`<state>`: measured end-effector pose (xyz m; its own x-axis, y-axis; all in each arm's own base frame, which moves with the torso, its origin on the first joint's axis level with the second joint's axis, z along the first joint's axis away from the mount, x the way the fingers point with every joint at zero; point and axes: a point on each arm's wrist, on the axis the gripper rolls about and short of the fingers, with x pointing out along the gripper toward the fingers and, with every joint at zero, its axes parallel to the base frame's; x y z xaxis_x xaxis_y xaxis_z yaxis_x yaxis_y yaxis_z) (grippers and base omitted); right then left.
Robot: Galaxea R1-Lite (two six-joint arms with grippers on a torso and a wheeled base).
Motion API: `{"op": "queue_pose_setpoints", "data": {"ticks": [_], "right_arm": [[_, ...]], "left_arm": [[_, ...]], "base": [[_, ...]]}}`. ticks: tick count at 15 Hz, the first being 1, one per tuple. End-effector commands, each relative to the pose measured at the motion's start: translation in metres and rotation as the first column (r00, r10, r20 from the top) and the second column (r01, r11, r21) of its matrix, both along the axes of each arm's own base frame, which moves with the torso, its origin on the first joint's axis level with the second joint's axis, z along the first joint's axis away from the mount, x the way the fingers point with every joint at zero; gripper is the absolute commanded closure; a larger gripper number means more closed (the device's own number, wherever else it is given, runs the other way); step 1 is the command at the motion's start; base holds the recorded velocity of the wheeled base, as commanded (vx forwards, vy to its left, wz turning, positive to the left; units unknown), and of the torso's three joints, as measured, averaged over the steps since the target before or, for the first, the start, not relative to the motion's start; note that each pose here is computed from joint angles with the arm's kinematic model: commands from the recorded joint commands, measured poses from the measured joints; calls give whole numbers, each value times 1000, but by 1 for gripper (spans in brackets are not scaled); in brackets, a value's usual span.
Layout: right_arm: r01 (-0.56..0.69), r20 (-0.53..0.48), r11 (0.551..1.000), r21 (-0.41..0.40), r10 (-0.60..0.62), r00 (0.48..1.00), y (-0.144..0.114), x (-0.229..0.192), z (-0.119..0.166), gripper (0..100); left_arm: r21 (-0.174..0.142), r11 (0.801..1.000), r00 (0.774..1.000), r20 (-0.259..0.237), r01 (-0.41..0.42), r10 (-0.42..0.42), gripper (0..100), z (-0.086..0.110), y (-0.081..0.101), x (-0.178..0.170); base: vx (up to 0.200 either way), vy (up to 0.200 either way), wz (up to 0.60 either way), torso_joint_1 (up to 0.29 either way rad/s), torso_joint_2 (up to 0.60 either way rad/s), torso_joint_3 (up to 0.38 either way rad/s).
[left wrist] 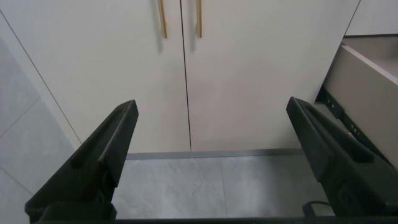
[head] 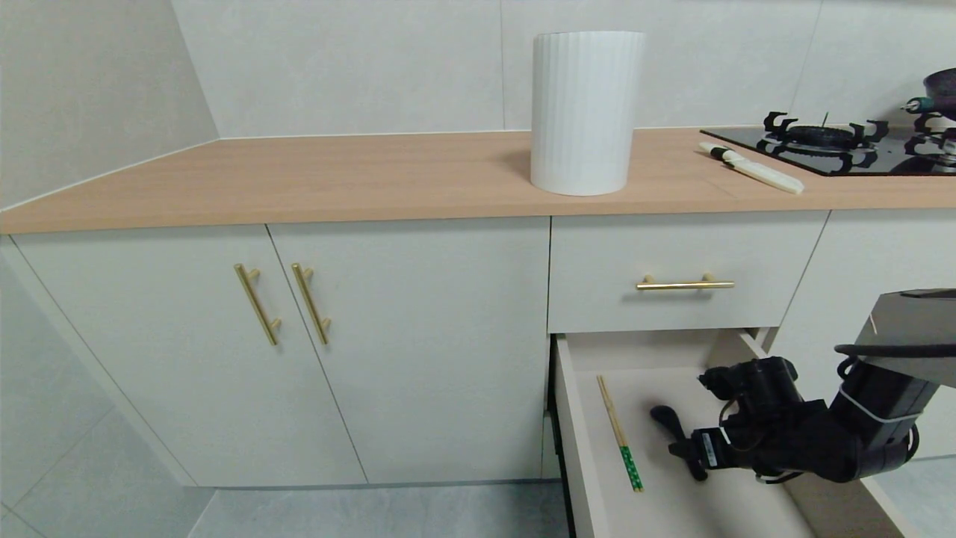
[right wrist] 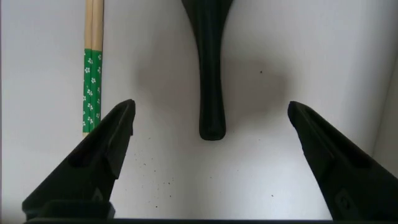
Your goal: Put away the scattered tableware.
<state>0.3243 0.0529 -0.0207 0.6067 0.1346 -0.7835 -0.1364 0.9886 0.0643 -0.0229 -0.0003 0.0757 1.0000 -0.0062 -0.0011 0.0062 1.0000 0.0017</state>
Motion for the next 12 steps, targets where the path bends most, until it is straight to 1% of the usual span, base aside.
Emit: {"op": "queue_pose_setpoints", "data": {"ticks": [1, 2, 3, 4, 5, 7, 9, 10, 12], "right_arm": [[3, 60, 1000, 7, -4, 998, -1, -5, 26, 0], [-1, 81, 1000, 14, 0, 997, 0, -9, 36, 0], [-16, 142, 1000, 25, 12, 990, 2, -20, 66, 0], [-34, 174, 999, 33, 27, 984, 3, -37, 103, 0], [-44, 189, 998, 38, 36, 981, 2, -51, 130, 0], [-81, 196, 996, 40, 72, 978, 6, -77, 164, 0], [-131, 189, 991, 36, 122, 974, 15, -95, 179, 0], [-161, 181, 987, 29, 153, 971, 20, -105, 184, 0], [-174, 176, 984, 23, 168, 970, 22, -110, 185, 0]], "left_arm": [[0, 1000, 1000, 0, 0, 0, 0, 0, 0, 0], [0, 1000, 1000, -2, 0, 0, 0, 0, 0, 0], [0, 1000, 1000, -2, 0, 0, 0, 0, 0, 0], [0, 1000, 1000, -2, 0, 0, 0, 0, 0, 0], [0, 1000, 1000, 0, 0, 0, 0, 0, 0, 0], [0, 1000, 1000, -2, 0, 0, 0, 0, 0, 0], [0, 1000, 1000, 0, 0, 0, 0, 0, 0, 0], [15, 1000, 1000, -2, 2, -2, 0, 0, 0, 0], [1, 1000, 1000, -2, 2, -2, 0, 0, 0, 0]], "base": [[0, 0, 0, 0, 0, 0], [0, 0, 0, 0, 0, 0], [0, 0, 0, 0, 0, 0], [0, 0, 0, 0, 0, 0], [0, 0, 0, 0, 0, 0], [0, 0, 0, 0, 0, 0], [0, 0, 0, 0, 0, 0], [0, 0, 0, 0, 0, 0], [0, 0, 0, 0, 0, 0]]}}
